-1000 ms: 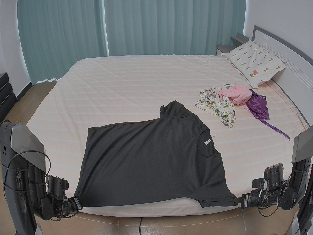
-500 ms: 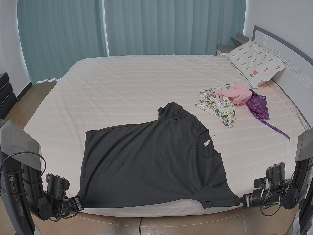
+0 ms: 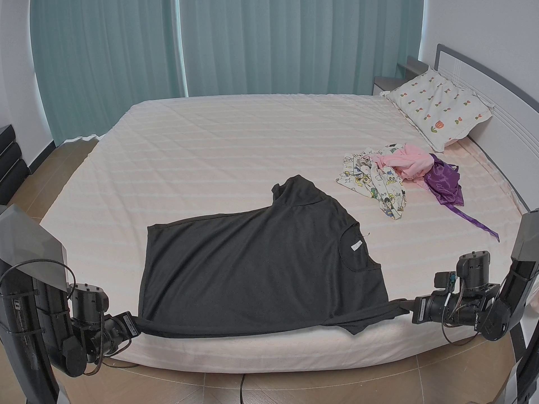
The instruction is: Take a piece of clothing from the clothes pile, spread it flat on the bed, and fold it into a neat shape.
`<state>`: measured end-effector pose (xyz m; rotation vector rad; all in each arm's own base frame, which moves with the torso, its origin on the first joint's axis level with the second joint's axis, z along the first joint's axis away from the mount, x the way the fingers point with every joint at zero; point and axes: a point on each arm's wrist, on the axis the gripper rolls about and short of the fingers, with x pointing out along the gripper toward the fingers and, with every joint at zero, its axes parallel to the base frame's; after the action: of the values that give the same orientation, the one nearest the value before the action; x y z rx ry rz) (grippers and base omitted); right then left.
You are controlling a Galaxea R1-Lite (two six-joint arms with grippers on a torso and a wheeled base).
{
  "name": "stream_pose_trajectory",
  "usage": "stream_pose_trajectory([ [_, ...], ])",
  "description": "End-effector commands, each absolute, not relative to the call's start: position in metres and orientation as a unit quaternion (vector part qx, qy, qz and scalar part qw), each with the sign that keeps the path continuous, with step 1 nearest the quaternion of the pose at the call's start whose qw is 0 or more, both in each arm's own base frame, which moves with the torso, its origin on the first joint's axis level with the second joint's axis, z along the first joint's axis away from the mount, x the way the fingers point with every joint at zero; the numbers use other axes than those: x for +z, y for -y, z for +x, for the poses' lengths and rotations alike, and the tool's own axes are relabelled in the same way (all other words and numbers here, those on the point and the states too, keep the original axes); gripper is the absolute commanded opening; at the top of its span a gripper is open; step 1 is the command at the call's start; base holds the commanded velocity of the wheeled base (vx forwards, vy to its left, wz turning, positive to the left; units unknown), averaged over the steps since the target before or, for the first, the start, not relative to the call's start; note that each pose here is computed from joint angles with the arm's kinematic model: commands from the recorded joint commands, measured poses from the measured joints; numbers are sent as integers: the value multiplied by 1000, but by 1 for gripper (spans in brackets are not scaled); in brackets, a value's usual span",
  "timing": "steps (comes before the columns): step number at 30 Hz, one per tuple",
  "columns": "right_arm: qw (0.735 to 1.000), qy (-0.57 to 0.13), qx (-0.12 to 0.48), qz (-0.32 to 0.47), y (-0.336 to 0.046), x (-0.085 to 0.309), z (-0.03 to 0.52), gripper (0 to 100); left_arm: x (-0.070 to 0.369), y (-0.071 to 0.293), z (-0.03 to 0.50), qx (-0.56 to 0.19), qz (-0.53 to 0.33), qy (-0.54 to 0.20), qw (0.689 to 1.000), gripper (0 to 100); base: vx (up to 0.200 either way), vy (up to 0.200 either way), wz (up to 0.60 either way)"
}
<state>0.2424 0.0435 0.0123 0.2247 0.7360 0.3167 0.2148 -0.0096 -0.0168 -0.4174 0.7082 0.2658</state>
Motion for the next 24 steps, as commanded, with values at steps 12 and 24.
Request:
stream_pose_trajectory([
  [12, 939, -278, 168, 109, -52, 36, 293, 0, -9, 7, 254, 131, -234, -262, 927, 0, 0, 0, 0],
  [24, 948, -245, 167, 115, -59, 46, 313, 0, -5, 5, 264, 135, -244, -239, 930, 0, 0, 0, 0],
])
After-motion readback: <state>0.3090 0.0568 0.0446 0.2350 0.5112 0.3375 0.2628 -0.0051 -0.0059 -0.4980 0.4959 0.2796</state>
